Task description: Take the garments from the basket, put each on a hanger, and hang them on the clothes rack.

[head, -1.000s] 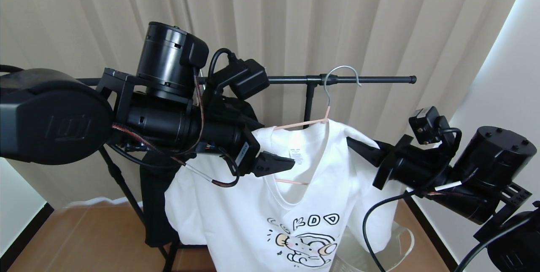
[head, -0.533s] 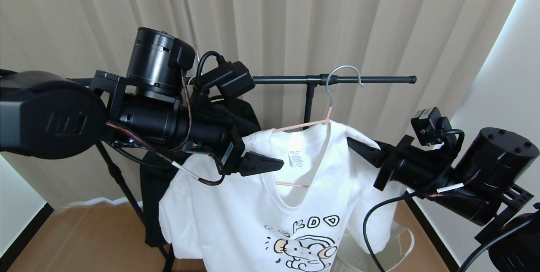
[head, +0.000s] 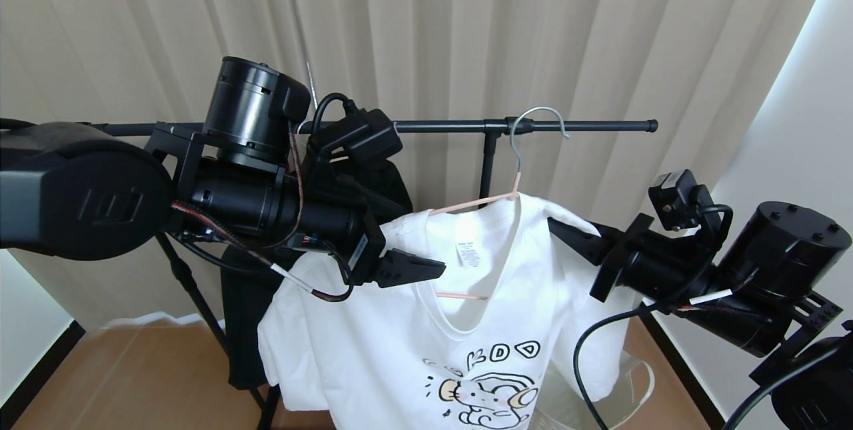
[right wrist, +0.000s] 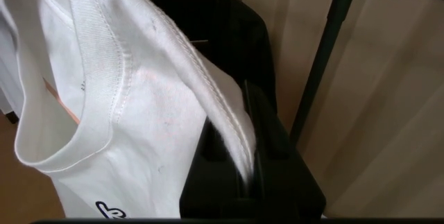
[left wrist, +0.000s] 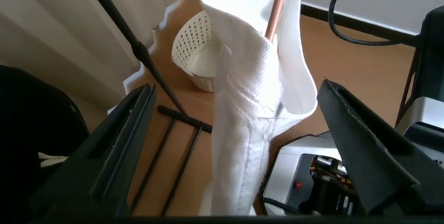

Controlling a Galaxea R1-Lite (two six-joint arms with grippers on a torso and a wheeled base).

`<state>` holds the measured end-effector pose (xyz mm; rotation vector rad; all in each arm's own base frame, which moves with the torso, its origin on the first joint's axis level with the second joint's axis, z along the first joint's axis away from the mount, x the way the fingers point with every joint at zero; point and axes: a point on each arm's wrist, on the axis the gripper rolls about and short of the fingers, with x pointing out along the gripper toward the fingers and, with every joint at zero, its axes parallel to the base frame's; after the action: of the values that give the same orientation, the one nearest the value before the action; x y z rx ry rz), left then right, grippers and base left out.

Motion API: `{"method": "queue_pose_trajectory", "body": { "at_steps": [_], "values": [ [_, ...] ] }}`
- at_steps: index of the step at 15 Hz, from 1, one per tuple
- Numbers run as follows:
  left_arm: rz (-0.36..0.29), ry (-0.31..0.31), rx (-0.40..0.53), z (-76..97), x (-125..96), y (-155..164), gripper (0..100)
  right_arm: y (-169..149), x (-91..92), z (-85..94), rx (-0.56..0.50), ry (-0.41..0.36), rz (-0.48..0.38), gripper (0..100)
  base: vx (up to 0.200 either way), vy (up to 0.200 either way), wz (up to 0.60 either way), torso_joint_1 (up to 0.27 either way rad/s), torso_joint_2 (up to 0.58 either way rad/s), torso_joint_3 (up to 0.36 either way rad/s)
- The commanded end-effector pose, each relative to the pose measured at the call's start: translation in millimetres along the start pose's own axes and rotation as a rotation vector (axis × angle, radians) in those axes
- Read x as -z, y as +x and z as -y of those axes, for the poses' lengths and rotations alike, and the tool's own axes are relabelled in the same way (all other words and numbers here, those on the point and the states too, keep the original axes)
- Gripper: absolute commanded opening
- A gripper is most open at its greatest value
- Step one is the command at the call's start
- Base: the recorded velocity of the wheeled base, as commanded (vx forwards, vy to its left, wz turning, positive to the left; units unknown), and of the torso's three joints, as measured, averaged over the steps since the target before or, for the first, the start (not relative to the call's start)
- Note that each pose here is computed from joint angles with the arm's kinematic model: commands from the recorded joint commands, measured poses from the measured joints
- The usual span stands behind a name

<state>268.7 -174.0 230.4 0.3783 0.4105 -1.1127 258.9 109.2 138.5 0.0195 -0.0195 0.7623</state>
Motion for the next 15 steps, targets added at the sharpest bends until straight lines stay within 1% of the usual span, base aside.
{"method": "queue_pose_trajectory", "body": {
  "at_steps": [1, 4, 5, 10, 12, 13, 14, 15],
  "values": [
    [-0.003, -0.003, 0.000, -0.2, 0.7, 0.9, 100, 0.7, -0.2, -1.5, -0.006, 0.000, 0.001, 0, 0.000, 0.000, 0.00, 0.000, 0.00, 0.000],
    [-0.009, -0.006, -0.001, -0.7, 2.0, 2.5, 100, 1.0, -0.3, -2.3, -0.010, 0.000, 0.002, 0, 0.000, 0.000, 0.00, 0.000, 0.00, 0.000],
    [-0.011, -0.005, 0.000, -0.6, 2.4, 2.7, 0, 1.0, -0.3, -2.3, -0.008, 0.000, 0.002, 0, 0.000, 0.000, 0.00, 0.000, 0.00, 0.000],
    [-0.009, -0.003, -0.001, -0.4, 2.1, 2.2, 0, 0.6, -1.9, -2.4, -0.008, -0.002, 0.008, 0, 0.000, 0.000, 0.00, 0.000, 0.00, 0.000],
    [-0.007, -0.004, -0.004, -0.9, 1.9, 0.7, 0, 0.4, -2.0, -3.0, -0.007, -0.015, 0.008, 0, 0.000, 0.000, 0.00, 0.000, 0.00, 0.000],
    [-0.007, -0.007, -0.006, -1.1, 2.1, 0.1, 0, -0.5, -2.4, -3.3, -0.006, -0.037, 0.009, 0, 0.000, 0.000, 0.00, 0.000, 0.00, 0.000],
    [-0.012, -0.011, -0.006, -1.5, 4.3, 0.4, 0, -4.0, -1.9, -4.3, -0.006, -0.082, 0.001, 0, 0.000, 0.000, 0.00, 0.000, 0.00, 0.000],
    [-0.010, -0.010, -0.007, -0.9, 3.8, -1.0, 0, -4.3, -1.9, -4.4, -0.005, -0.100, -0.005, 0, 0.000, 0.000, 0.00, 0.000, 0.00, 0.000]
  ]
}}
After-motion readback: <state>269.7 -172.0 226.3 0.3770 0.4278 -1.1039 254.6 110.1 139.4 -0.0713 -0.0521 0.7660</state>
